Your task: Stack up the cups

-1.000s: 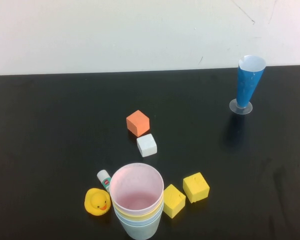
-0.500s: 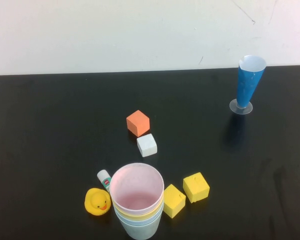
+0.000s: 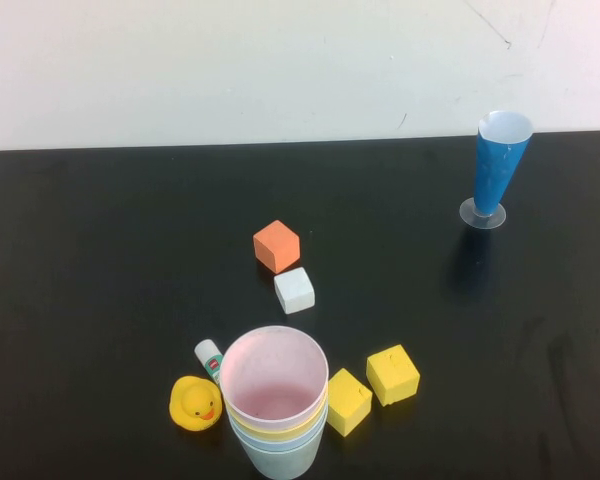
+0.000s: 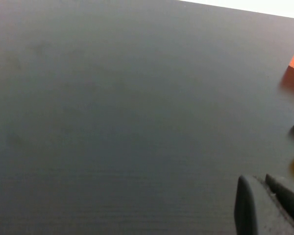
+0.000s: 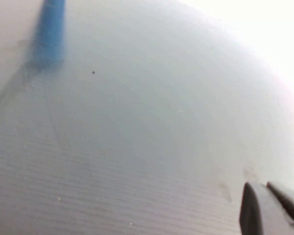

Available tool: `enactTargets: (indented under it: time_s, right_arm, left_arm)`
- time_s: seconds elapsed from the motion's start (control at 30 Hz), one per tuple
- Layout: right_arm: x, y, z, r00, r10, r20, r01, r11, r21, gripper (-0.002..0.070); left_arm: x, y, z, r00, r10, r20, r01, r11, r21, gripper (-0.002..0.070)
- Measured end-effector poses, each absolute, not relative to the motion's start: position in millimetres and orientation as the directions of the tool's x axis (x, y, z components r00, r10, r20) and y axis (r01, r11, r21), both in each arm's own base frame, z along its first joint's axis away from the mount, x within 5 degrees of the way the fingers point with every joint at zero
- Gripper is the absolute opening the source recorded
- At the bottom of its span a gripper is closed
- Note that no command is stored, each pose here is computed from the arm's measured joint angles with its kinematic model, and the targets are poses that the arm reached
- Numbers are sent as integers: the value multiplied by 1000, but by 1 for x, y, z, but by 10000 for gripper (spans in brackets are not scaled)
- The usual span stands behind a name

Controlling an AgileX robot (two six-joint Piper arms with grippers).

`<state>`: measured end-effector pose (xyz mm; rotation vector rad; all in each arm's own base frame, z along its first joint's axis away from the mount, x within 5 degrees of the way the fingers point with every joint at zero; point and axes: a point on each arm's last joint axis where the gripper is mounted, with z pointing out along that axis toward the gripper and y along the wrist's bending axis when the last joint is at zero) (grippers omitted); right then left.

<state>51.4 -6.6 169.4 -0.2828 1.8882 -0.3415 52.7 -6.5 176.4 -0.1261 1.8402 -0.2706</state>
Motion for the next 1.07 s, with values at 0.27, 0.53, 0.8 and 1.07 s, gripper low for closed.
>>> enactTargets:
  time_s: [0.27,0.53,0.8,1.07]
  right_arm:
    - [51,-7,170,-332,-357,-873,-29,929,-369,-3]
    - [51,-7,170,-335,-285,-898,-4,954,-301,-3]
    - [51,-7,169,-333,-134,-933,48,986,-159,-3]
    - [51,-7,169,-331,-103,-938,58,990,-129,-3]
  left_arm:
    - [53,-6,176,-283,-221,-933,54,968,-245,1]
    - [53,-6,176,-283,-221,-933,54,968,-245,1]
    - [53,-6,176,-283,-221,-933,54,968,-245,1]
    - [53,-6,176,-283,-221,-933,54,968,-245,1]
